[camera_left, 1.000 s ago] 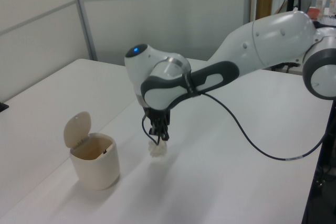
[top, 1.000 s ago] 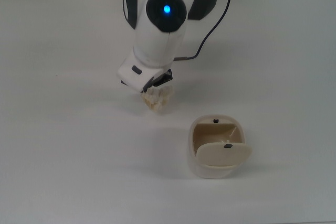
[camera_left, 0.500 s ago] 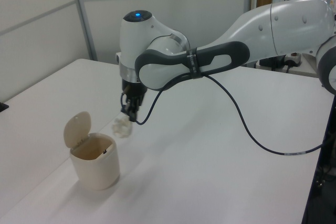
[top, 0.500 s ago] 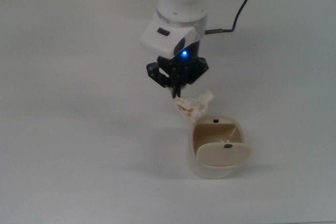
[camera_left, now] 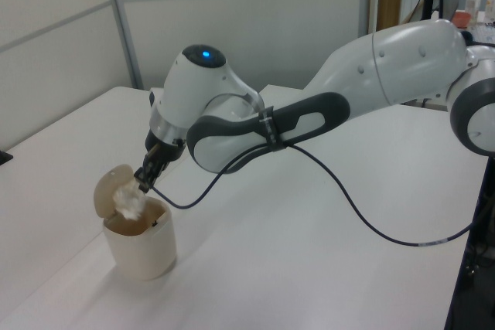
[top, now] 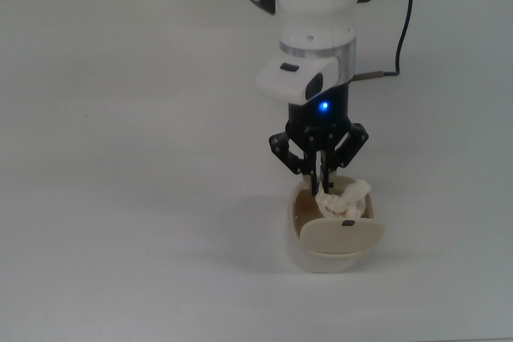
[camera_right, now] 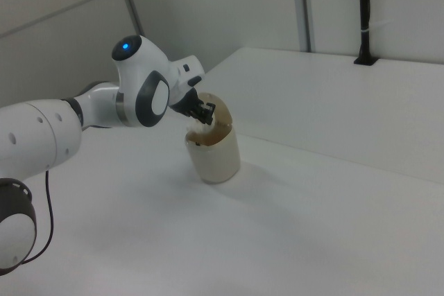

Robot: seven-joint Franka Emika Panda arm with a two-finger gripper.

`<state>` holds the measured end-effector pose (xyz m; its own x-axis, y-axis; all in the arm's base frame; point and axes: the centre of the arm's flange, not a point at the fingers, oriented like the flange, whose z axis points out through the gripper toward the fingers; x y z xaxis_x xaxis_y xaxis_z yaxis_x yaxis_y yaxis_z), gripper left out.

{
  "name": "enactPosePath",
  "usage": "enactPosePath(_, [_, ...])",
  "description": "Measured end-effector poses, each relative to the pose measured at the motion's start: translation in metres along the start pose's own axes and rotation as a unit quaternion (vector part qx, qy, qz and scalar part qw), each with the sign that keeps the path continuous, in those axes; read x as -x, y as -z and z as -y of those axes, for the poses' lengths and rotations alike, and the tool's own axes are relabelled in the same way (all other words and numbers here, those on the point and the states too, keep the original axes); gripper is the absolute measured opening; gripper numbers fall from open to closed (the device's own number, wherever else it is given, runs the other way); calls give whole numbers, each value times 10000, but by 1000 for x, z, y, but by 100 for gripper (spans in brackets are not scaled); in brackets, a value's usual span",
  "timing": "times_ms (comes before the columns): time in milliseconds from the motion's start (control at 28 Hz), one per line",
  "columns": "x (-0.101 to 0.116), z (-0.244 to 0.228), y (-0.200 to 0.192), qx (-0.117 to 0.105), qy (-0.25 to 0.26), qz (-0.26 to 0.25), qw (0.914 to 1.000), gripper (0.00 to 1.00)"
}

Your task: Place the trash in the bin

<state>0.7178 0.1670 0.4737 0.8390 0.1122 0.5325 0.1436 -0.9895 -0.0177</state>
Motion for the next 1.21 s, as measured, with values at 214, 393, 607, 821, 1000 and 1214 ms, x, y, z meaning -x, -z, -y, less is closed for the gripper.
enactPosePath(214, [8, -2, -19, 11, -22, 122, 9999, 38])
enactPosePath(393, [8, -14, -16, 97, -95, 285, 9995, 60])
enactPosePath(607, [18, -40, 9, 347, -279, 1252, 9911, 81])
enactPosePath(821, [35, -67, 54, 443, -594, 2263, 9712, 100])
enactPosePath(1000, [46, -93, 107, 584, -722, 2860, 9537, 100])
enactPosePath(1214, [57, -127, 180, 713, -765, 3179, 9423, 100])
